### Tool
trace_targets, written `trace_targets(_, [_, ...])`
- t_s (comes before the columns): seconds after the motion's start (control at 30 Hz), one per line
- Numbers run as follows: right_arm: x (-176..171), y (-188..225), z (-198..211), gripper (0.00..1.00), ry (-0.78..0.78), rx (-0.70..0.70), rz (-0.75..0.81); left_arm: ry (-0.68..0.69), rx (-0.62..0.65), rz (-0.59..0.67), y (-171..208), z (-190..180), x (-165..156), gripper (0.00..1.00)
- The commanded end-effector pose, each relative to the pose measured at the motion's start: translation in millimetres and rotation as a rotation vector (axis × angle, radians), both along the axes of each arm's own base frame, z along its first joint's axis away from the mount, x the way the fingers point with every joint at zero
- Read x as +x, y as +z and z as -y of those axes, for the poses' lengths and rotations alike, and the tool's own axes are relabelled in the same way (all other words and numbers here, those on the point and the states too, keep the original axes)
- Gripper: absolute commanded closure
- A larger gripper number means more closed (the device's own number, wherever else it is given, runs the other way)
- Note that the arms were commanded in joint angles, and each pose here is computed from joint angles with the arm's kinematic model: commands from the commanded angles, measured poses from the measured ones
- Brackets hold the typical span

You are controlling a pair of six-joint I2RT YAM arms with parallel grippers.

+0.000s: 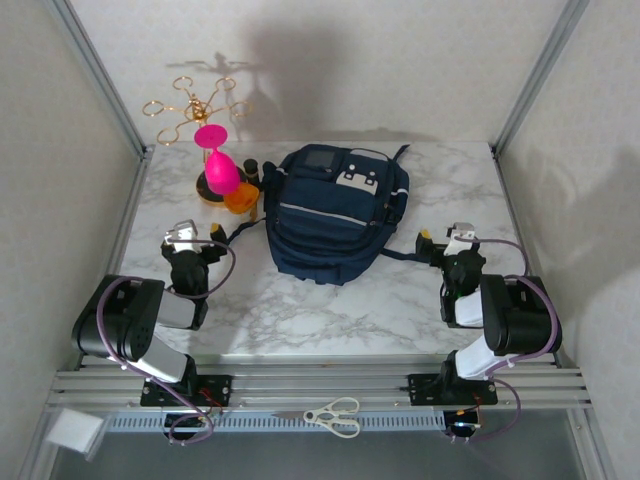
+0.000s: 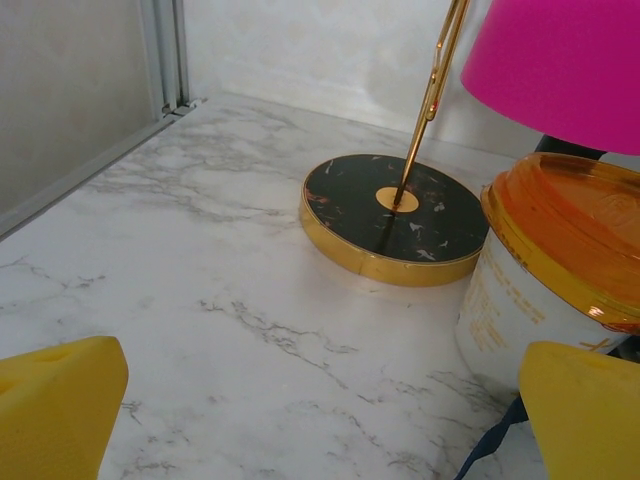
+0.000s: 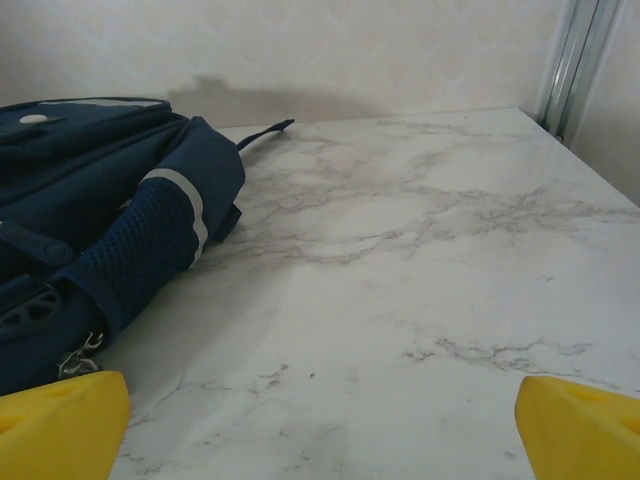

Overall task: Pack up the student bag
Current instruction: Reset both arms

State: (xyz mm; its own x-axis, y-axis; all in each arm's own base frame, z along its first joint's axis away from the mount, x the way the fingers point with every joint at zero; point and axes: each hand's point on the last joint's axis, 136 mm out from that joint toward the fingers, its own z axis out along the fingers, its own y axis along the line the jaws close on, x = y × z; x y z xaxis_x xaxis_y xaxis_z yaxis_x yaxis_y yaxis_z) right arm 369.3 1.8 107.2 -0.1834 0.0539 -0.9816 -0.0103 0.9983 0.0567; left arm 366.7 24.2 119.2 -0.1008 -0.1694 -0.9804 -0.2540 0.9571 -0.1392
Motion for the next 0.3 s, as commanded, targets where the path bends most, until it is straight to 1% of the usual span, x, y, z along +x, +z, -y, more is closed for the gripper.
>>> trace_targets(0.0, [4.8,17.7,0.0,0.01,-0.005,-0.006,0.067,-0.014,0.001,0.049,12.7,0.9,4.1,0.01])
trace_targets(0.27, [5.2,17.4,0.2,0.01,-0.005,-0.005,0.065,-0.014,0.001,0.049,12.7,0.9,4.2,0.01])
